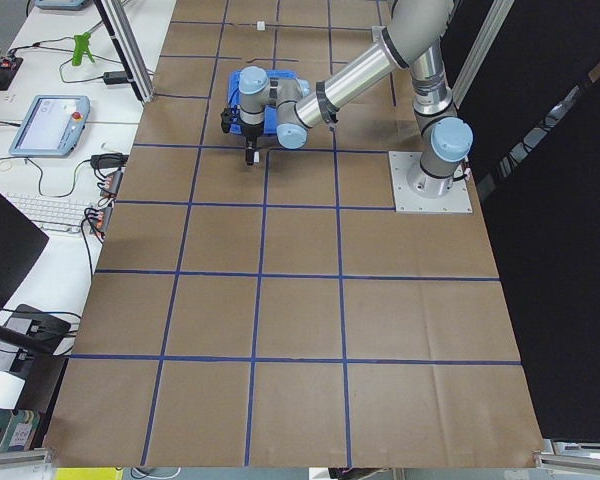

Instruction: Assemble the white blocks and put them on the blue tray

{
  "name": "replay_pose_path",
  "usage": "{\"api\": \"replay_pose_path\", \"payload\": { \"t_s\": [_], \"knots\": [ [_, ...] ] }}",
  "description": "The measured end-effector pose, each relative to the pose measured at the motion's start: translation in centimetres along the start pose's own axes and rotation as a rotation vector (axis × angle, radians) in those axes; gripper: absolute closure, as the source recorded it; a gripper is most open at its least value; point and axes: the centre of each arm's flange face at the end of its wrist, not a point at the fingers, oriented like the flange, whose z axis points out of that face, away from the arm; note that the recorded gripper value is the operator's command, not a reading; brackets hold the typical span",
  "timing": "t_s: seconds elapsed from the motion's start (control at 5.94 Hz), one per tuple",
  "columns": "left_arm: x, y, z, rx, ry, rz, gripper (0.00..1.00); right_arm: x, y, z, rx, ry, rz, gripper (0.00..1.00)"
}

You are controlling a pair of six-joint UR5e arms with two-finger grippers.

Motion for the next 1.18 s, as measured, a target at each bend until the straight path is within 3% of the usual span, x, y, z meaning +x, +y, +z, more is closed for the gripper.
{"api": "replay_pose_path", "payload": {
  "t_s": [0.17,0.34,0.67,0.84,1.18],
  "knots": [
    [0.0,0.0,0.3,-0.007,0.002,0.000,0.74,1.5,2.0,1.7,0.043,-0.011,-0.156,0.00],
    [0.0,0.1,0.5,-0.011,0.004,0.000,0.86,3.3,4.1,4.0,0.132,-0.014,-0.242,0.00],
    [0.2,-0.2,0.0,-0.002,0.001,0.014,0.87,7.4,8.5,11.4,0.355,-0.015,-0.263,0.00],
    [1.3,-0.3,-1.5,0.022,-0.003,0.104,0.86,9.3,10.2,16.3,0.447,-0.018,-0.273,0.00],
    [8.6,0.7,-4.9,0.082,-0.006,0.489,0.85,11.8,11.9,25.2,0.568,-0.015,-0.299,0.00]
  ]
}}
